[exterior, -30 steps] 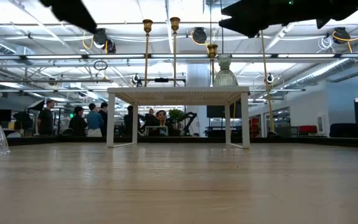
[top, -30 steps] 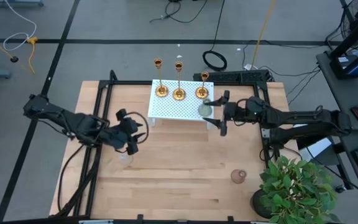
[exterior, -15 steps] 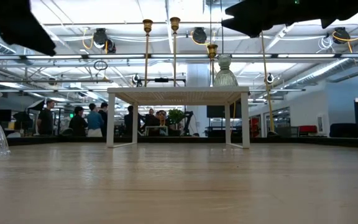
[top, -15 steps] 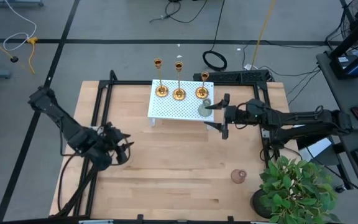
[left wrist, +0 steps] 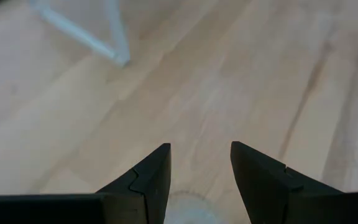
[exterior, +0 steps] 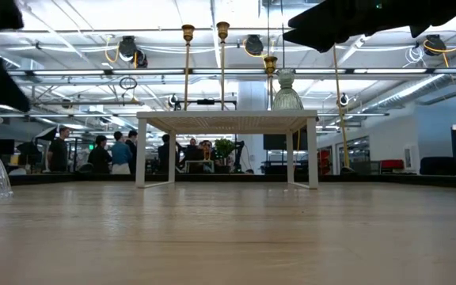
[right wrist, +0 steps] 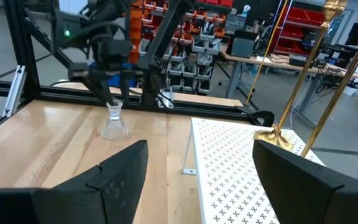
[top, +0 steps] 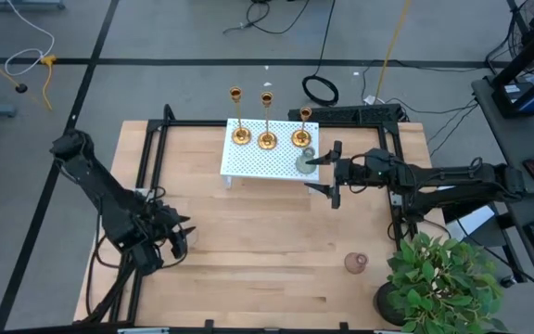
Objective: Pick & Place candle stick holders
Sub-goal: Put the transparent vase on the shelf
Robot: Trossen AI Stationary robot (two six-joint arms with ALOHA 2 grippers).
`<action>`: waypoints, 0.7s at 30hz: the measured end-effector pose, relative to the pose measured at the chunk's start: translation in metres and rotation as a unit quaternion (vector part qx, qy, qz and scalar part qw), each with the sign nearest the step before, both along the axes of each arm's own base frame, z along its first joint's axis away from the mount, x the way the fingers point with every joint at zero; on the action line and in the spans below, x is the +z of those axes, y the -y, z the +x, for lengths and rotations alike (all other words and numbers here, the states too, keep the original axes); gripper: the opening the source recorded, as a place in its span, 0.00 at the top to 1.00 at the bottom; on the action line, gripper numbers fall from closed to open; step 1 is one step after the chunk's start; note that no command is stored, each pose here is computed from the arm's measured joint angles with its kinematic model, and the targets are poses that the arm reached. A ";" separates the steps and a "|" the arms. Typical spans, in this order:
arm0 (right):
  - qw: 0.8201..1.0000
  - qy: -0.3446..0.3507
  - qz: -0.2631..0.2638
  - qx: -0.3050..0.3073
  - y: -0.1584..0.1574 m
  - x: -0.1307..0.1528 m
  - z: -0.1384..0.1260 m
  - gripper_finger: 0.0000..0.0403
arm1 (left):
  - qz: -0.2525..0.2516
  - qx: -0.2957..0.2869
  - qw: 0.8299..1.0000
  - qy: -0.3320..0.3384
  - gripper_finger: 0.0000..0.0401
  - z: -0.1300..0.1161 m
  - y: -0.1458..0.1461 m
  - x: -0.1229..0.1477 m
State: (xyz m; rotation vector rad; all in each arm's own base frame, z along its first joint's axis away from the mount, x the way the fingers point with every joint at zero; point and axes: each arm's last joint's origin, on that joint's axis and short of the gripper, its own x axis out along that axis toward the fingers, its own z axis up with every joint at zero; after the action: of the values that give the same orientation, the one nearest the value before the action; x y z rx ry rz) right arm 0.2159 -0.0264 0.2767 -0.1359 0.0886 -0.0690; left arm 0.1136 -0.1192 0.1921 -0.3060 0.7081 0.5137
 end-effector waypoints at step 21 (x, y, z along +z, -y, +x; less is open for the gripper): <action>1.000 0.000 -0.004 0.000 0.000 0.000 0.000 0.31 | -0.081 0.009 0.996 0.034 0.57 -0.020 0.017 -0.024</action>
State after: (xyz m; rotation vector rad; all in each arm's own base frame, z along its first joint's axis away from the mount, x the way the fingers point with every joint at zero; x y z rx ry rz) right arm 0.2159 -0.0264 0.2767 -0.1430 0.0892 -0.0690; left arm 0.0934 -0.1358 0.1681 -0.4789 0.6824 0.4612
